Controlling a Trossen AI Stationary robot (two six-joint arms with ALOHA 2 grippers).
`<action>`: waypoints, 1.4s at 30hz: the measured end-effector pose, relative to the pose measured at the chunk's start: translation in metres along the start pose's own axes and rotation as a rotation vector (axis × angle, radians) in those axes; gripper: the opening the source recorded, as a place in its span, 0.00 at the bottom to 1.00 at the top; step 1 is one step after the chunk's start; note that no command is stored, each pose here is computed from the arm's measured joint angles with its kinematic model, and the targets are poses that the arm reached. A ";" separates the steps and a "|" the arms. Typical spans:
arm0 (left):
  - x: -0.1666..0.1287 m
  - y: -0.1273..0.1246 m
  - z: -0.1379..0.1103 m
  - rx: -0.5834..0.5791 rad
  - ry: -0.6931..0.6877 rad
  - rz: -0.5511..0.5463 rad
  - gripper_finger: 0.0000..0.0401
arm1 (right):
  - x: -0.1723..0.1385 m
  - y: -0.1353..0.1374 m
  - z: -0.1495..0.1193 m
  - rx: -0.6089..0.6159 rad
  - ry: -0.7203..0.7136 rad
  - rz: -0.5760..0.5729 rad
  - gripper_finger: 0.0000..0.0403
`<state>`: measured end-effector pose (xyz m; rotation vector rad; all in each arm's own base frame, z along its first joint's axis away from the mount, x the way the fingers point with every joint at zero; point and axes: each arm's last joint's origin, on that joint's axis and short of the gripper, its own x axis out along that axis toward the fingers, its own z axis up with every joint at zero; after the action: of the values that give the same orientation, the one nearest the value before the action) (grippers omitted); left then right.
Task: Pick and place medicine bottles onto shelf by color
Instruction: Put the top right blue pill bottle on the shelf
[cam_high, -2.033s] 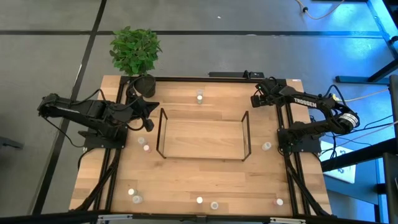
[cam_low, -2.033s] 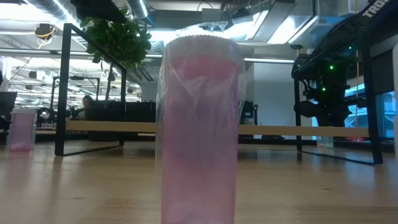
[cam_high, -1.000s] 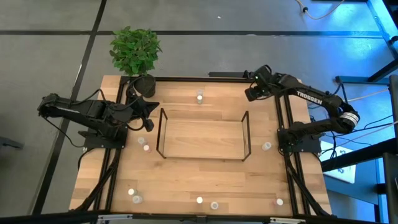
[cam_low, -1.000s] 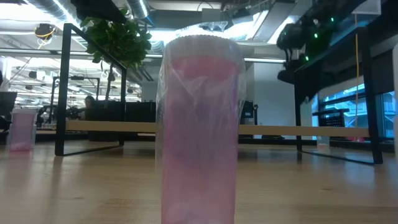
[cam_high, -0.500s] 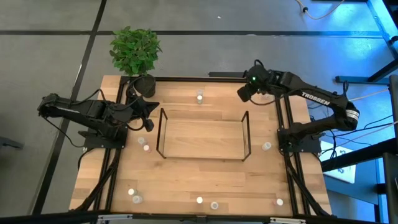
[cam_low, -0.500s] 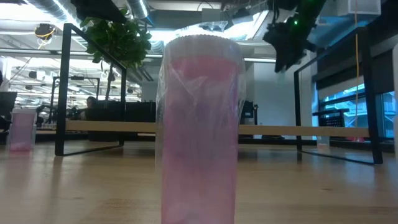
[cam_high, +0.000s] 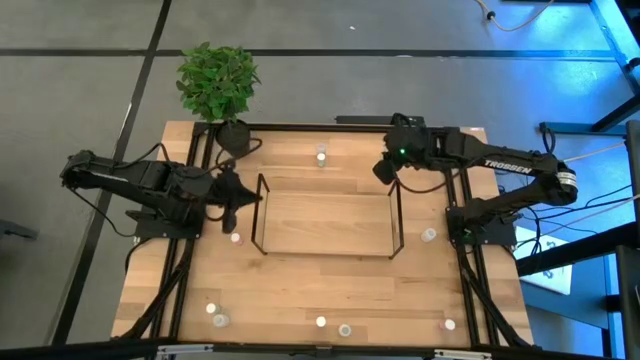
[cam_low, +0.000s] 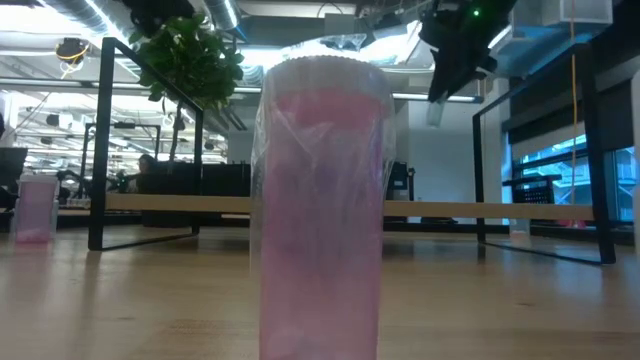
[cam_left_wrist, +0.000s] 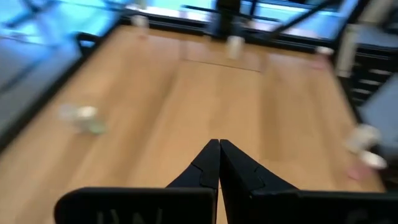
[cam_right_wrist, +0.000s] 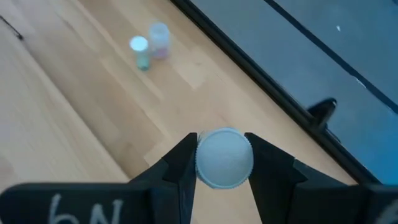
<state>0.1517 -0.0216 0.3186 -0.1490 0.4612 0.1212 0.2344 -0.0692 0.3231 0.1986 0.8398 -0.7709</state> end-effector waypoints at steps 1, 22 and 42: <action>0.000 -0.001 0.001 -0.002 0.000 -0.037 0.00 | -0.001 0.002 0.001 -0.007 -0.012 0.008 0.31; -0.004 -0.028 0.015 0.202 -0.136 -0.525 0.00 | -0.041 0.044 0.022 -0.282 -0.033 0.219 0.31; 0.010 -0.035 0.011 0.213 -0.080 -0.512 0.00 | 0.008 0.101 0.010 -0.601 0.278 0.297 0.31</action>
<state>0.1711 -0.0534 0.3280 -0.0490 0.3420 -0.4221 0.3129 -0.0060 0.3108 -0.1094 1.2361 -0.1918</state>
